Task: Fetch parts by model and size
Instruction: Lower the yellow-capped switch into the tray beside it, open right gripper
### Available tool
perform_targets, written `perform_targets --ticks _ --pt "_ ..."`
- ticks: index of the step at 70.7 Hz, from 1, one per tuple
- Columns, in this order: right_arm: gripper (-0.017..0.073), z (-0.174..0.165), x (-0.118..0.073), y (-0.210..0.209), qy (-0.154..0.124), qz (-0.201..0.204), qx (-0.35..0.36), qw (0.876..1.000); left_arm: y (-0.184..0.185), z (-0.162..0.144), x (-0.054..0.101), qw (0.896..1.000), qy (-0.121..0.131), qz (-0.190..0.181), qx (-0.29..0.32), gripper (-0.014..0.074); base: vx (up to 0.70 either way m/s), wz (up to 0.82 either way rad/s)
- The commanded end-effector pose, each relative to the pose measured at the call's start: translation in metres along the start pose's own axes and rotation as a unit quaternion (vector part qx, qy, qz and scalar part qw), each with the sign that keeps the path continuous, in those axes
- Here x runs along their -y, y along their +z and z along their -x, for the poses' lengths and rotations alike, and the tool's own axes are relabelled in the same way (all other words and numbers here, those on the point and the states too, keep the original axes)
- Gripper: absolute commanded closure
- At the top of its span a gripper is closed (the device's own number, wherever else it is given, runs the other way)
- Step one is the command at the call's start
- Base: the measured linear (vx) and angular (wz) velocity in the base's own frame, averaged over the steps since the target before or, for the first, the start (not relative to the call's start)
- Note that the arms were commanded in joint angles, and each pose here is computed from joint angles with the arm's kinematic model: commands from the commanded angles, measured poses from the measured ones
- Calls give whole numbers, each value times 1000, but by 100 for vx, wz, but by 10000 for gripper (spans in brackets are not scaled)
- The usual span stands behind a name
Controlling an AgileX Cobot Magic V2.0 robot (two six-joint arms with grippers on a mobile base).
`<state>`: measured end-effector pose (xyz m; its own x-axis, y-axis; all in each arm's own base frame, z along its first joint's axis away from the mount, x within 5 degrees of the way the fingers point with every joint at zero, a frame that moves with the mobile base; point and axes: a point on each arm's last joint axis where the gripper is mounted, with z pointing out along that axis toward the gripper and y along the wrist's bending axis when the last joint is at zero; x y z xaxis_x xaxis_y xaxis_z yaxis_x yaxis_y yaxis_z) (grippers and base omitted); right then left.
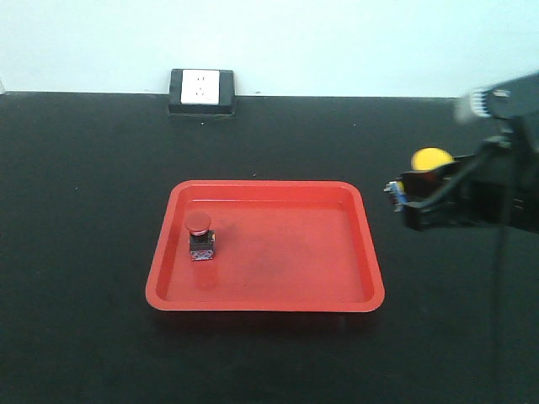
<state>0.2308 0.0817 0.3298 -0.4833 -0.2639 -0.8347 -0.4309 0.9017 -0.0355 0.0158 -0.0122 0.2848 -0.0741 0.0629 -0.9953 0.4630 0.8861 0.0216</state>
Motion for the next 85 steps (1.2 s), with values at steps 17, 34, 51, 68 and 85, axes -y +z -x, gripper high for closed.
perform_targets --ticks 17,34,51,68,85 --pt "544 31 0 81 48 19 -53 997 -3 13 0 999 -7 -3 43 134 0 0" --pt "531 26 3 149 51 35 -145 988 -3 12 0 999 -7 -3 37 134 0 0" --pt "475 13 4 184 53 40 -184 981 -3 12 0 999 -7 -3 37 134 0 0" --pt "243 2 3 194 56 42 -209 975 -3 12 0 999 -7 -3 37 134 0 0" --pt "50 13 4 184 52 38 -187 980 -3 12 0 999 -7 -3 37 134 0 0"
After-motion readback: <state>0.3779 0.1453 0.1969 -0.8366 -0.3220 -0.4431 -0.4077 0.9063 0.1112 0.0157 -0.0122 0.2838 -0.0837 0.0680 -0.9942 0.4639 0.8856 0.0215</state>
